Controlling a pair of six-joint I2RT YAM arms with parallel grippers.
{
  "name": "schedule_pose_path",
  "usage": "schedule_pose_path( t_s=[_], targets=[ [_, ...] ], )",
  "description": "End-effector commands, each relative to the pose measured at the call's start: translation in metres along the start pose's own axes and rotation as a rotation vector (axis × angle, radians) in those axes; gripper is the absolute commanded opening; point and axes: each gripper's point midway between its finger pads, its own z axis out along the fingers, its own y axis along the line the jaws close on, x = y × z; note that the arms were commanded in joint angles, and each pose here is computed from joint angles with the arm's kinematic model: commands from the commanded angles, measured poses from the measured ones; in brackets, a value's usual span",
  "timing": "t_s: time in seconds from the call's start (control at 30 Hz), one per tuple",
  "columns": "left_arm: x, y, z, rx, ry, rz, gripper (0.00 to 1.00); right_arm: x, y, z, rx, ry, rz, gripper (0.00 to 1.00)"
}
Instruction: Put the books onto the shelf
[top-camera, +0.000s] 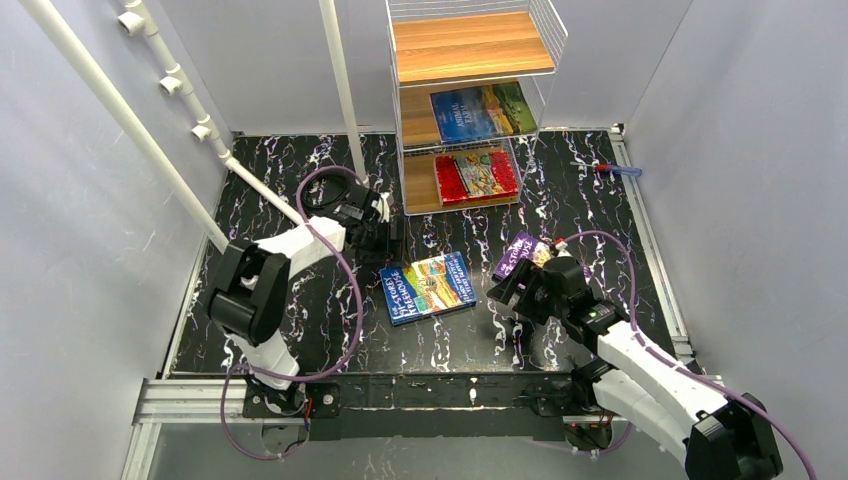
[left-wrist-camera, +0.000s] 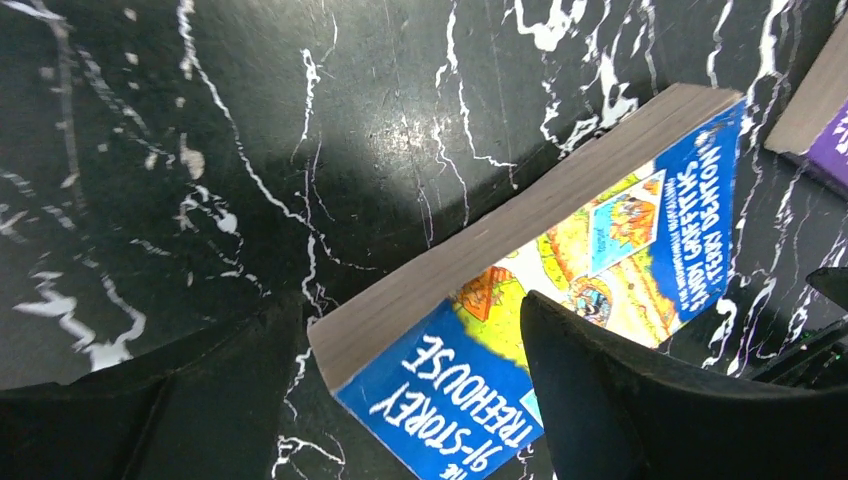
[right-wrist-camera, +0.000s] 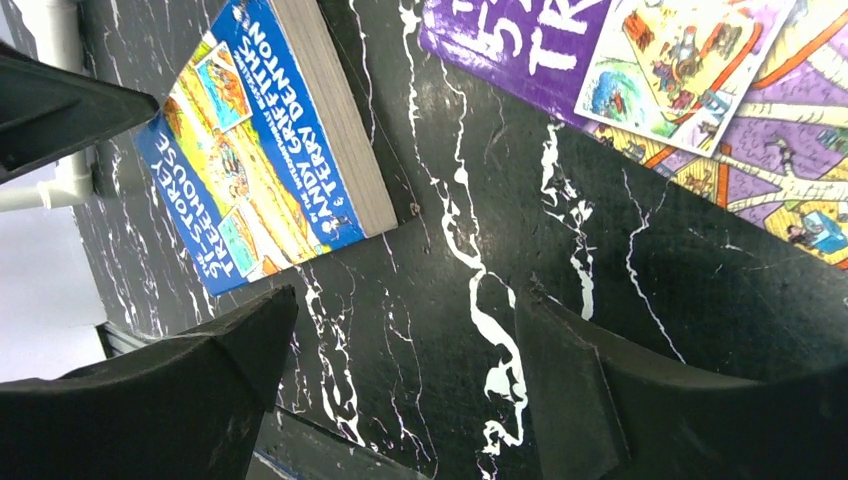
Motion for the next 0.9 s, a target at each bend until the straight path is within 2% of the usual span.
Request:
schedule_pose_path(
  t_s=[0.0, 0.27, 0.5, 0.57, 0.7, 0.77, 0.8, 0.87],
  targets=[
    [0.014, -0.014, 0.012, 0.086, 0.083, 0.009, 0.77, 0.015, 0.002, 0.003, -0.018, 0.057, 0.057, 0.87],
    [0.081, -0.042, -0.025, 0.116, 0.133, 0.007, 0.74, 0.041, -0.002, 0.009, -0.056, 0.132, 0.096, 0.85],
    [0.142, -0.077, -0.068, 0.278, 0.196, 0.001, 0.74, 0.043, 0.012, 0.023, -0.13, 0.129, 0.114, 0.85],
    [0.14, -0.073, -0.077, 0.248, 0.174, 0.006, 0.74, 0.042, 0.019, 0.029, -0.148, 0.137, 0.104, 0.86],
    [0.106, -0.041, -0.077, 0.052, 0.038, -0.003, 0.76, 0.044, 0.026, 0.046, -0.146, 0.181, 0.073, 0.86],
    [0.089, -0.033, -0.067, 0.032, 0.013, -0.022, 0.76, 0.045, 0.033, 0.053, -0.145, 0.194, 0.054, 0.86],
    [0.084, -0.032, -0.06, 0.041, 0.018, -0.029, 0.81, 0.046, 0.033, 0.057, -0.135, 0.201, 0.041, 0.86],
    [0.076, -0.033, -0.05, 0.067, 0.031, -0.025, 0.82, 0.049, 0.036, 0.062, -0.129, 0.212, 0.034, 0.86]
  ],
)
